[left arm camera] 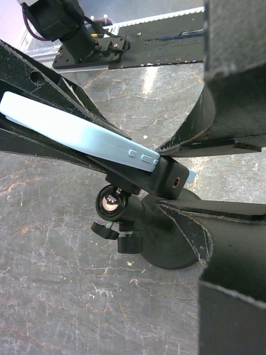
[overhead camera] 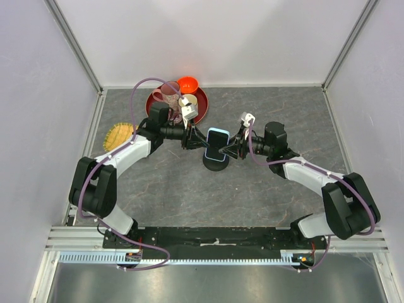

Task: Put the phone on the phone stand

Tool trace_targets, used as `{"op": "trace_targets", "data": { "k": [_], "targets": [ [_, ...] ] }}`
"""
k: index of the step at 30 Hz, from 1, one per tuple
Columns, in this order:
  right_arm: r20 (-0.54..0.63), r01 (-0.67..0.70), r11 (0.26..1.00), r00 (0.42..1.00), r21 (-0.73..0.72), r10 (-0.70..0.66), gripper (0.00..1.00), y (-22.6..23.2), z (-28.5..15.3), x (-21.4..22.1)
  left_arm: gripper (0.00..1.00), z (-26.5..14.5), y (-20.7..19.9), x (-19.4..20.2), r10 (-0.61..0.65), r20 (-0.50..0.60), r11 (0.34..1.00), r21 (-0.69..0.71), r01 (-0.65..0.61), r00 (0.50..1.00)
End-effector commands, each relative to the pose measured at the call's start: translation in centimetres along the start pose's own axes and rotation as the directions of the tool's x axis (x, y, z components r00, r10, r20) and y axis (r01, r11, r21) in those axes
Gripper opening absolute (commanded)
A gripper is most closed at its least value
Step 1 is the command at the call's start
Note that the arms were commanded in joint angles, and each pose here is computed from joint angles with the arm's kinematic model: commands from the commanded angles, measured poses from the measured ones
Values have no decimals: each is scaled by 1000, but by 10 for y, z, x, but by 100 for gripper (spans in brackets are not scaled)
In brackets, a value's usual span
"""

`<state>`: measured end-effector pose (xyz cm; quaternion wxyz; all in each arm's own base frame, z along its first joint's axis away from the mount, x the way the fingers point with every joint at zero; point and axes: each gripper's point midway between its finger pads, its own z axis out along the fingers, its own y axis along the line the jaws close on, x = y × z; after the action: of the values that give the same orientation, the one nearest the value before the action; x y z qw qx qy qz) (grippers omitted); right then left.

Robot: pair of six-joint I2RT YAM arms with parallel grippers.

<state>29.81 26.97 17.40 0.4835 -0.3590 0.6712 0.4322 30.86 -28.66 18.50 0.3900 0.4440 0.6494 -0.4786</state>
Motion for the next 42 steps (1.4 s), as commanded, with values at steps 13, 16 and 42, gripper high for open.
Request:
{"op": "trace_targets", "data": {
  "k": [13, 16, 42],
  "targets": [
    [16, -18, 999, 1000, 30, 18, 62, -5, 4, -5, 64, -15, 2, -5, 59, -15, 977, -206, -61, 998],
    [24, -23, 999, 999, 38, 22, 73, -4, 3, -13, 92, -22, -2, -3, -51, -39, 967, -250, 40, 998],
    [241, -258, 602, 964, 756, 110, 98, -54, -135, -24, 97, -39, -43, -74, -193, 137, 343, -918, 197, 972]
  ]
}}
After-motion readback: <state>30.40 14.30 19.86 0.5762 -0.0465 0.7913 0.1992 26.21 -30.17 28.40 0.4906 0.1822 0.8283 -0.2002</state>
